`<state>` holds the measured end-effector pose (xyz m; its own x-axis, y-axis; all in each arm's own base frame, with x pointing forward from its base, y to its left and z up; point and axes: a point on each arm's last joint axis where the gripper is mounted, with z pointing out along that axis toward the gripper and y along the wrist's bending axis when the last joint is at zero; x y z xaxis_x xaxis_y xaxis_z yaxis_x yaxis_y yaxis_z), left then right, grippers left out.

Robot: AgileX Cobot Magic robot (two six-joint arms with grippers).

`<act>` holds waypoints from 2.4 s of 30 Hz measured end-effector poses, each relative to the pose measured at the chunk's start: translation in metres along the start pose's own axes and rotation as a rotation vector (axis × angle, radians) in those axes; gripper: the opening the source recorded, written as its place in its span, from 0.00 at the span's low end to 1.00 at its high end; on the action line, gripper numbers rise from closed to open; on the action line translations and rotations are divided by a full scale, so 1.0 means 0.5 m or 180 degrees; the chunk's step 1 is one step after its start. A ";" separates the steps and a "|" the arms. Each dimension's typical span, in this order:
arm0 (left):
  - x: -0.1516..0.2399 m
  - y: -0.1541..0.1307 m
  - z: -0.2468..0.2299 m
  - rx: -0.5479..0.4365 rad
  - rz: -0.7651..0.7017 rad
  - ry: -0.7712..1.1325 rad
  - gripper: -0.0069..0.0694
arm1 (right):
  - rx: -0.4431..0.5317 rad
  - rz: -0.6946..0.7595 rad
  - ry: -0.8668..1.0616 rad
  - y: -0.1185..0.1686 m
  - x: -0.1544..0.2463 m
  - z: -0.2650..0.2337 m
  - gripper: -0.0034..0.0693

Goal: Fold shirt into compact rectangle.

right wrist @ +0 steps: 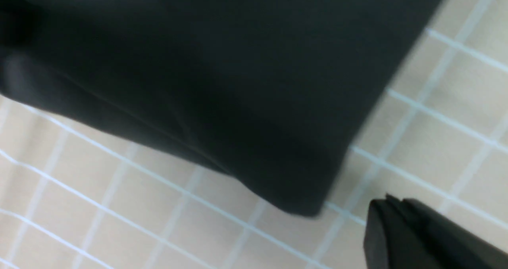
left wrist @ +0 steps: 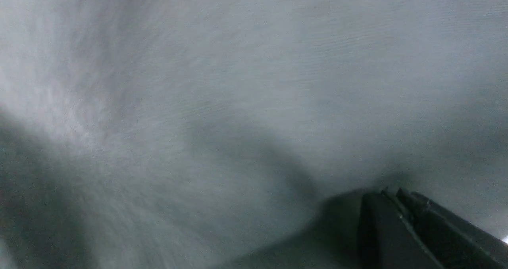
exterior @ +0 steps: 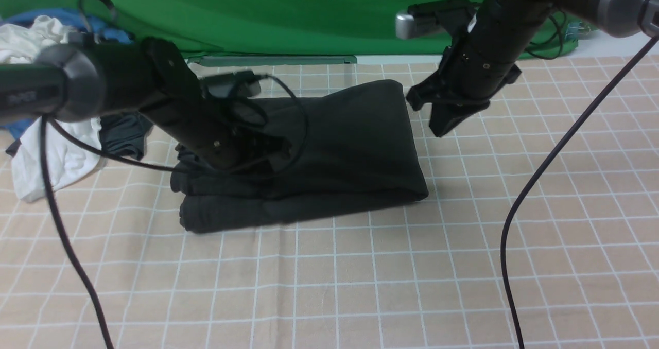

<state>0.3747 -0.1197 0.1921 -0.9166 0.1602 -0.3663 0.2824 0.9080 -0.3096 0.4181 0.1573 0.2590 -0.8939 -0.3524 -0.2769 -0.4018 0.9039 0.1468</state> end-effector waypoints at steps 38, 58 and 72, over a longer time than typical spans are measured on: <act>0.308 -0.074 -0.357 -0.0247 0.0150 -0.0879 0.11 | -0.0151 0.0036 0.0558 0.026 0.018 0.158 0.20; 0.309 -0.076 -0.359 -0.0207 0.0114 -0.0900 0.11 | 0.0522 0.0207 0.0947 -0.015 0.156 0.064 0.50; 0.320 -0.079 -0.365 -0.0207 0.0213 -0.0834 0.11 | 0.0573 -0.0005 -0.1403 0.064 0.278 -0.425 0.11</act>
<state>0.1650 -0.0592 0.3058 -0.7898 0.1228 -0.6010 0.3133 0.9230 -0.2232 0.2388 0.0859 0.4272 -0.7083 -0.2523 -0.6593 -0.3274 0.9448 -0.0099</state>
